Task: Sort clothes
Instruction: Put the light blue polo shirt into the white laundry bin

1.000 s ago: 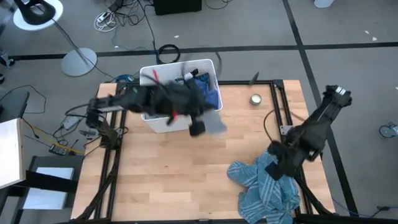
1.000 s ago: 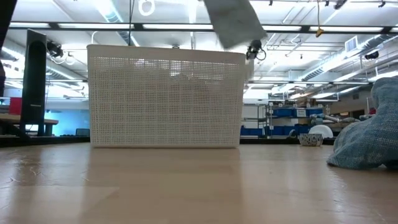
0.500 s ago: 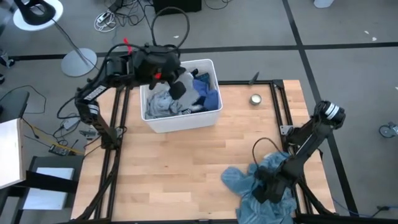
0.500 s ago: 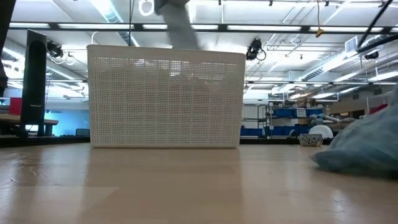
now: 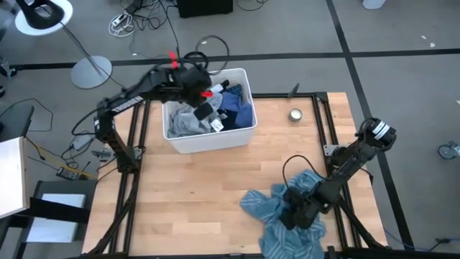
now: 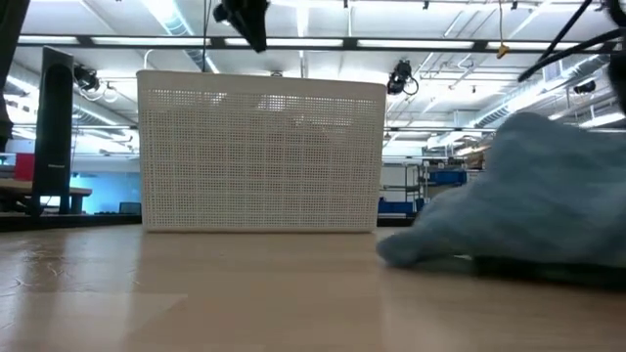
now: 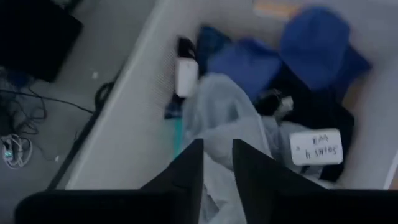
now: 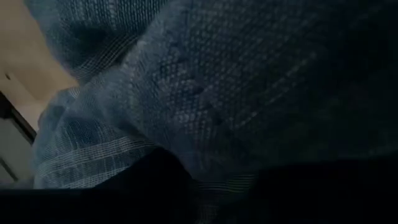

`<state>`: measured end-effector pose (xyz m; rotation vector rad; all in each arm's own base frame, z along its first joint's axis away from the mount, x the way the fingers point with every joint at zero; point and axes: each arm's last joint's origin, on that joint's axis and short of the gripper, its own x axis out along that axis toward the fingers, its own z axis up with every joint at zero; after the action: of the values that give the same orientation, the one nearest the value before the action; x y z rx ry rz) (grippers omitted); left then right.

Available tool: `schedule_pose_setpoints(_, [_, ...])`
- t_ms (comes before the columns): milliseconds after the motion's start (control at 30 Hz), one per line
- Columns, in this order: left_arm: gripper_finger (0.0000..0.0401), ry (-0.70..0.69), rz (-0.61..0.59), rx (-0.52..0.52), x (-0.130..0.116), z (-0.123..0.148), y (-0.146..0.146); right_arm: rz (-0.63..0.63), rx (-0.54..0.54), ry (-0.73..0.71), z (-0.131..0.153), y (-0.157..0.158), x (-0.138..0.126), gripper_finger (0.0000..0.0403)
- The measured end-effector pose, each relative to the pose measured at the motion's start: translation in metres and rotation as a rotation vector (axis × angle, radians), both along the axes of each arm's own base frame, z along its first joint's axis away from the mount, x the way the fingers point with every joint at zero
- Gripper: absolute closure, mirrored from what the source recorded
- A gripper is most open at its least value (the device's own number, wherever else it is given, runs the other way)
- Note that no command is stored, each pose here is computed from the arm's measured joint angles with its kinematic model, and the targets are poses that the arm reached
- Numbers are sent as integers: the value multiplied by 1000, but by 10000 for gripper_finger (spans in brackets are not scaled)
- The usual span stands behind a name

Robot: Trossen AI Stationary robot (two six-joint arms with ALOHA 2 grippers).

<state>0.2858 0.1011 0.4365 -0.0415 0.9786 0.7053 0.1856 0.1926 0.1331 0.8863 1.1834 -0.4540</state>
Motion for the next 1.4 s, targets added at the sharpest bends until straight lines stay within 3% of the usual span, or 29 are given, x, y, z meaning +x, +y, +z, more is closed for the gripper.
schedule_pose_setpoints(200, [282,17,-108,-134,13,-29,-1,25,-41,-22,0,-13,13,194])
schedule_pose_setpoints(433, [280,-230,-195,-126,2,-43,-25,82,-91,-33,-2,-28,25,364])
schedule_pose_setpoints(567, [280,-383,-239,-144,-23,-44,-51,124,-123,-40,4,-36,29,372])
schedule_pose_setpoints(700, [280,-508,-282,-139,-54,-42,-79,129,-245,38,26,-53,29,372])
schedule_pose_setpoints(833, [280,-591,-316,-135,-84,-50,-98,182,-298,55,74,-71,37,372])
schedule_pose_setpoints(1067, [280,-678,-219,-347,-116,-81,-114,201,-515,-27,190,-105,43,372])
schedule_pose_setpoints(1400, [280,-736,-397,-456,-117,-120,-150,71,-805,-488,346,-159,61,372])
